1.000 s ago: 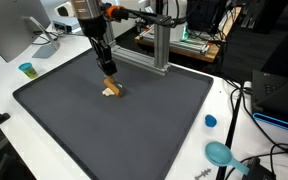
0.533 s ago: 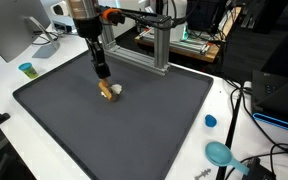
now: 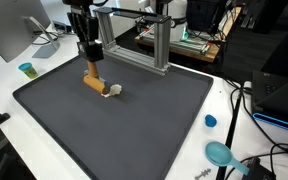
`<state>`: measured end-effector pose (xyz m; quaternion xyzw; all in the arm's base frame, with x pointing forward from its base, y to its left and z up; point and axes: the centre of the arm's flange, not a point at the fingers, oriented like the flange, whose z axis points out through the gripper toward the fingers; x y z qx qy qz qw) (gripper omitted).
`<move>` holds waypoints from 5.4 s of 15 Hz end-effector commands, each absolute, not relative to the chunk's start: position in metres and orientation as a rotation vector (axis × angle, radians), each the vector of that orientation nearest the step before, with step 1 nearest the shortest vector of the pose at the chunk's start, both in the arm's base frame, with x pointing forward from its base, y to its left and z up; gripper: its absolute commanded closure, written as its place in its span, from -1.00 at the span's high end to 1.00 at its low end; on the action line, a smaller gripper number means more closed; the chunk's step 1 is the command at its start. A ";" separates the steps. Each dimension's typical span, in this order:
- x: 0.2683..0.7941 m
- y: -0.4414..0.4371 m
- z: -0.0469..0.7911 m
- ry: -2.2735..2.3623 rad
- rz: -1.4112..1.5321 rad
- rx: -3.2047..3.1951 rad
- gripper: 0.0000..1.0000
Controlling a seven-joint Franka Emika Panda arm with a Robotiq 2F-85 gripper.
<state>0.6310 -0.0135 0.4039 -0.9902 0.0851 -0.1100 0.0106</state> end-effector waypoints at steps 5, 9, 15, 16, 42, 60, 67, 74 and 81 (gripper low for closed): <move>0.626 -0.012 0.405 -0.368 -0.148 -3.155 -0.56; 0.621 -0.006 0.392 -0.386 -0.135 -3.150 -0.06; 0.621 -0.027 0.389 -0.855 0.013 -3.007 -0.56; 0.624 -0.030 0.386 -0.930 0.042 -2.974 -0.56; 0.628 -0.028 0.291 -1.329 0.225 -2.928 -0.56; 0.621 -0.003 0.328 -1.354 0.110 -2.929 -0.56; 0.642 0.000 0.305 -1.348 0.212 -2.914 -0.56; 0.662 0.016 0.293 -1.379 0.232 -2.714 -0.56; 0.662 0.009 0.282 -1.324 0.224 -2.694 -0.56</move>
